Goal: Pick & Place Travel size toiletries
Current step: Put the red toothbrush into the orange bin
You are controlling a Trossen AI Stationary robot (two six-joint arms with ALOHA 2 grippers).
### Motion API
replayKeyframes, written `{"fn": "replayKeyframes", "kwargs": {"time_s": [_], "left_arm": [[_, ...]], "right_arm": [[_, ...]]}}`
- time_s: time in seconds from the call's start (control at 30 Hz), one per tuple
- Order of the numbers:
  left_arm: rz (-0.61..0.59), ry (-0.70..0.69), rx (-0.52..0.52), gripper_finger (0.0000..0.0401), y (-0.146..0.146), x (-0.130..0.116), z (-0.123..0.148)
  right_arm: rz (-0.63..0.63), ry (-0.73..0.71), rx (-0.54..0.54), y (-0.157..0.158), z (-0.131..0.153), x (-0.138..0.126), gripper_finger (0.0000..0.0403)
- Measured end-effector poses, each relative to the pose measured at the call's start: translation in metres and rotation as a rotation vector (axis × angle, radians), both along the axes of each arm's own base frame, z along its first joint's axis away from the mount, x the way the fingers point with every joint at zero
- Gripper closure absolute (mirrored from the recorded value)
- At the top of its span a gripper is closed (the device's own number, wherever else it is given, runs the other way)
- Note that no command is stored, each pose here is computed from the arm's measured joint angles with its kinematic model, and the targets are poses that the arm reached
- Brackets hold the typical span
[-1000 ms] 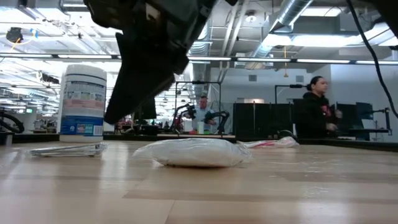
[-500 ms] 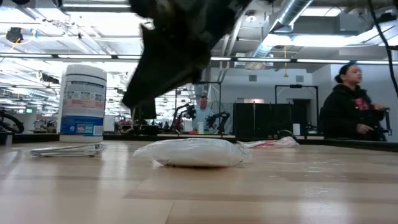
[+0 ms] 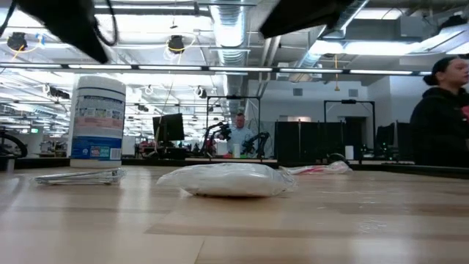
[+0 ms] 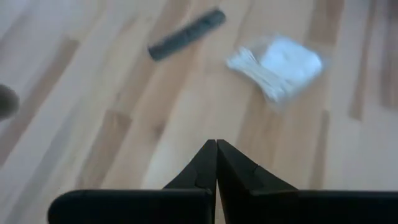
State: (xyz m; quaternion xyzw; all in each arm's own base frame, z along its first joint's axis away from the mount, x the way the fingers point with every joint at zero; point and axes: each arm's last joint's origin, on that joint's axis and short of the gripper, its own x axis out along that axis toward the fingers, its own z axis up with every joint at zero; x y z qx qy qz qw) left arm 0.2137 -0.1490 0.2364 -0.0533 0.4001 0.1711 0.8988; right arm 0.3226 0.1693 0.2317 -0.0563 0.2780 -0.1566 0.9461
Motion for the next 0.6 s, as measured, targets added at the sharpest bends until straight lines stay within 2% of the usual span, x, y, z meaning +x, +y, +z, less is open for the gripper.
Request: {"fn": "replayKeyframes", "kwargs": {"time_s": [0.17, 0.37, 0.47, 0.6], "left_arm": [[-0.01, -0.109, 0.019, 0.0401, 0.03, 0.017, -0.001], [0.0, -0.248, 0.035, 0.0401, 0.067, 0.036, -0.001], [-0.026, -0.285, 0.001, 0.0401, 0.078, 0.041, -0.008], [-0.097, -0.269, -0.076, 0.0401, 0.083, 0.038, -0.024]], "right_arm": [[-0.082, -0.077, 0.112, -0.027, 0.015, -0.038, 0.0403], [-0.205, -0.087, 0.101, -0.078, 0.022, -0.058, 0.0403], [-0.25, -0.009, 0.137, -0.11, 0.024, -0.059, 0.0403], [-0.214, 0.158, 0.224, -0.154, 0.022, -0.063, 0.0403]]}}
